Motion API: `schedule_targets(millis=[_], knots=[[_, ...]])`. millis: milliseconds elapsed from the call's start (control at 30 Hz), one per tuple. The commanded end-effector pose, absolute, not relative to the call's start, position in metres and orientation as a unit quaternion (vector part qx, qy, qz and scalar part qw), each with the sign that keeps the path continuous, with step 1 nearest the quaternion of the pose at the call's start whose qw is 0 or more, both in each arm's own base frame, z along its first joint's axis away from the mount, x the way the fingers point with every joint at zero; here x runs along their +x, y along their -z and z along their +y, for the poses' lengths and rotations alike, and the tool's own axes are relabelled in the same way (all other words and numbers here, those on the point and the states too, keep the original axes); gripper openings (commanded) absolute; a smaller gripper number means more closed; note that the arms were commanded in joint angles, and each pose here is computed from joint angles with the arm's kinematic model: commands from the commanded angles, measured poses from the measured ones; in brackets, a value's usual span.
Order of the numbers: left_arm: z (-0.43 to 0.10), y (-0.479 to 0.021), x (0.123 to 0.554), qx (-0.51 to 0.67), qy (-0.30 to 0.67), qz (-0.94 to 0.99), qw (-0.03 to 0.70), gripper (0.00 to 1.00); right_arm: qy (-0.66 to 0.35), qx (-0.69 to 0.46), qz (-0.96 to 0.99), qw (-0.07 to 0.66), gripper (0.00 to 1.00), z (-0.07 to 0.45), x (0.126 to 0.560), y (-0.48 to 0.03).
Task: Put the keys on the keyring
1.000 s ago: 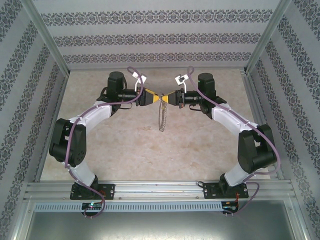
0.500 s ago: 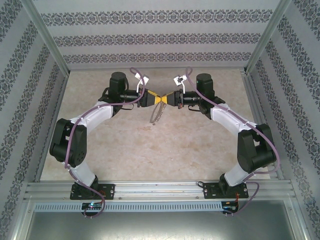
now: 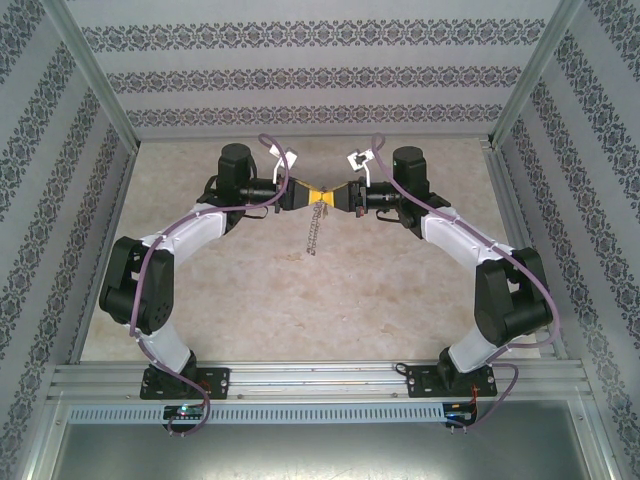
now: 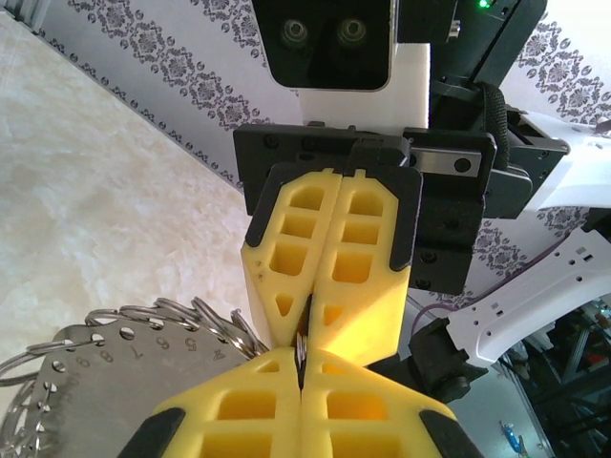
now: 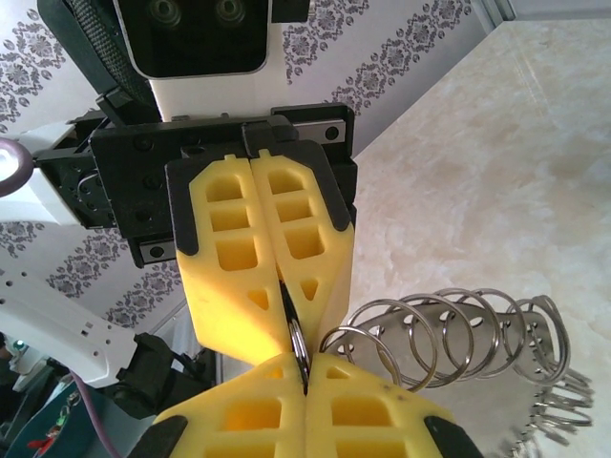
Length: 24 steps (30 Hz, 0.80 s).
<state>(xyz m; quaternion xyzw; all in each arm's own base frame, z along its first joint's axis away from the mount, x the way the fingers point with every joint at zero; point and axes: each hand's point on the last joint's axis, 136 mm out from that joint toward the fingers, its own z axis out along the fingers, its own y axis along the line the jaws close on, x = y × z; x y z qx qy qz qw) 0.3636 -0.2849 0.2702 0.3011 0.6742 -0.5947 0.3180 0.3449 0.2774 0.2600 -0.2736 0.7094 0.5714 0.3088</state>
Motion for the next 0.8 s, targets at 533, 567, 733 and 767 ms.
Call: schedule_targets(millis=[533,567,733,767], knots=[[-0.288,-0.315,0.364,0.288,0.625,0.607,0.396,0.00,-0.439,-0.145,0.764,0.451,0.43,0.224,0.356,-0.248],[-0.287,-0.317,0.364,0.286,0.627,0.606,0.398,0.00,-0.434,-0.145,0.766,0.452,0.46,0.226,0.354,-0.244],[-0.285,-0.323,0.366,0.272,0.630,0.603,0.408,0.00,-0.413,-0.159,0.770,0.460,0.53,0.241,0.343,-0.234],[-0.285,-0.323,0.368,0.267,0.630,0.603,0.410,0.00,-0.407,-0.161,0.770,0.464,0.53,0.244,0.341,-0.233]])
